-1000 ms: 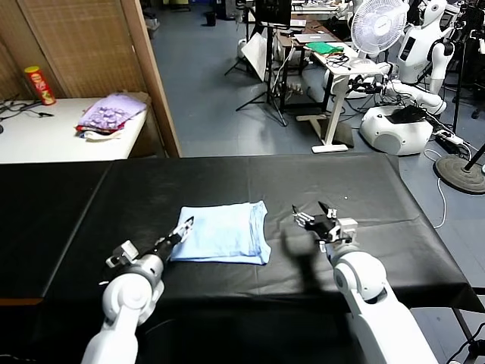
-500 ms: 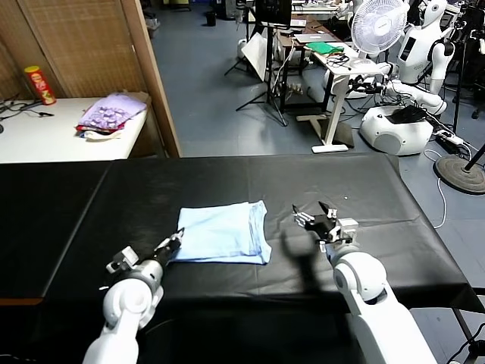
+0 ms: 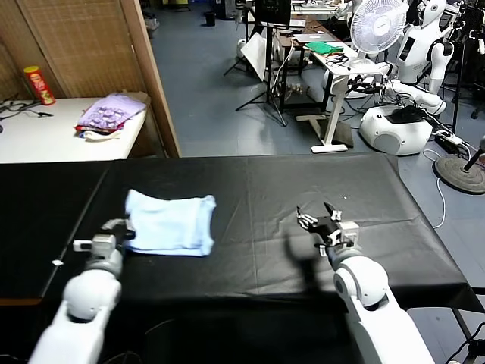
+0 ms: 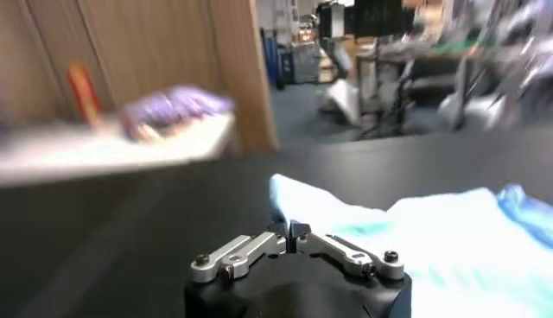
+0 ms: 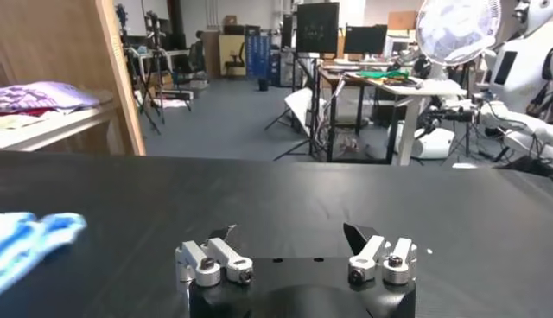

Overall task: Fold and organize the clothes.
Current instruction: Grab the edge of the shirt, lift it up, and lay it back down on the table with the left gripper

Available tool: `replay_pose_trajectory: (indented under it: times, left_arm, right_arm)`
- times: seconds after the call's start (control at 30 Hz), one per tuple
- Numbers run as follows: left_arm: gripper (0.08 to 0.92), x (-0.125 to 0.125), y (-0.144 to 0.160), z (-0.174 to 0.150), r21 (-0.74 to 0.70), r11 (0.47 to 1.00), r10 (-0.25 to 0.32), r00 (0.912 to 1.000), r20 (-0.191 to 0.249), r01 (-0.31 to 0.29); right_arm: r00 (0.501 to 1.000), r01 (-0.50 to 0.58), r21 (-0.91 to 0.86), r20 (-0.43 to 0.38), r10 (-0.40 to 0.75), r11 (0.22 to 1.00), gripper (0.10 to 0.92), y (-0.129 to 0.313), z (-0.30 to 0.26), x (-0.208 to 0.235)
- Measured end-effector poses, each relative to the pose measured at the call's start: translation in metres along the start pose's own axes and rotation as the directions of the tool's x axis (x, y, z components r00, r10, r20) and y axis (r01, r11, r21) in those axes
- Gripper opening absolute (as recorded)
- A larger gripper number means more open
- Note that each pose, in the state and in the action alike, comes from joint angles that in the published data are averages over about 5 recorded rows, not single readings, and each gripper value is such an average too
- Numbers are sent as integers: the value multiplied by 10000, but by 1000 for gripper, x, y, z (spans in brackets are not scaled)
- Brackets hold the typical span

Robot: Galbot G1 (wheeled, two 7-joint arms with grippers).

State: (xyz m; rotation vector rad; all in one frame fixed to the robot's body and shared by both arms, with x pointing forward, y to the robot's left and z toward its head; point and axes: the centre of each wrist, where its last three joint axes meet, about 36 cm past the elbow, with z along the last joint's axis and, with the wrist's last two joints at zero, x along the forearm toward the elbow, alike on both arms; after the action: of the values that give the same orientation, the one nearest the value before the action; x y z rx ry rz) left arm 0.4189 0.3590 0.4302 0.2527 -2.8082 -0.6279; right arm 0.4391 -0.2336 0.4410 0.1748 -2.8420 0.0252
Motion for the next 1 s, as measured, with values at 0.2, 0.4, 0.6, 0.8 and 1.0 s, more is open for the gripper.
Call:
replay_pose_trajectory:
  times: [0.2, 0.4, 0.6, 0.8, 1.0]
  left_arm:
    - [140, 3, 56, -25, -2749, 9543, -1057, 9928, 566, 1173]
    - [140, 24, 28, -58, -1215, 9924, -126, 9970, 768, 219]
    - [140, 38, -53, -62, 1157, 9565, 2490, 9561, 1546, -2679]
    - [161, 43, -128, -51, 2317, 8878, 3597, 9135, 1899, -3977]
    - [444, 53, -170, -41, 3013, 8019, 4334, 8494, 3011, -5160]
  right_arm:
    - [10000, 93, -31, -9, -93, 10000, 798, 3, 1, 3]
    - [9999, 80, -1, -100, -80, 10000, 798, 3, 5, 9]
    - [9996, 126, 110, -264, -123, 9999, 798, 0, 12, 16]
    - [9964, 793, -75, -307, -795, 9968, 798, 4, 13, 18]
    - [9814, 1801, -771, -530, -1844, 9806, 798, 17, 11, 7]
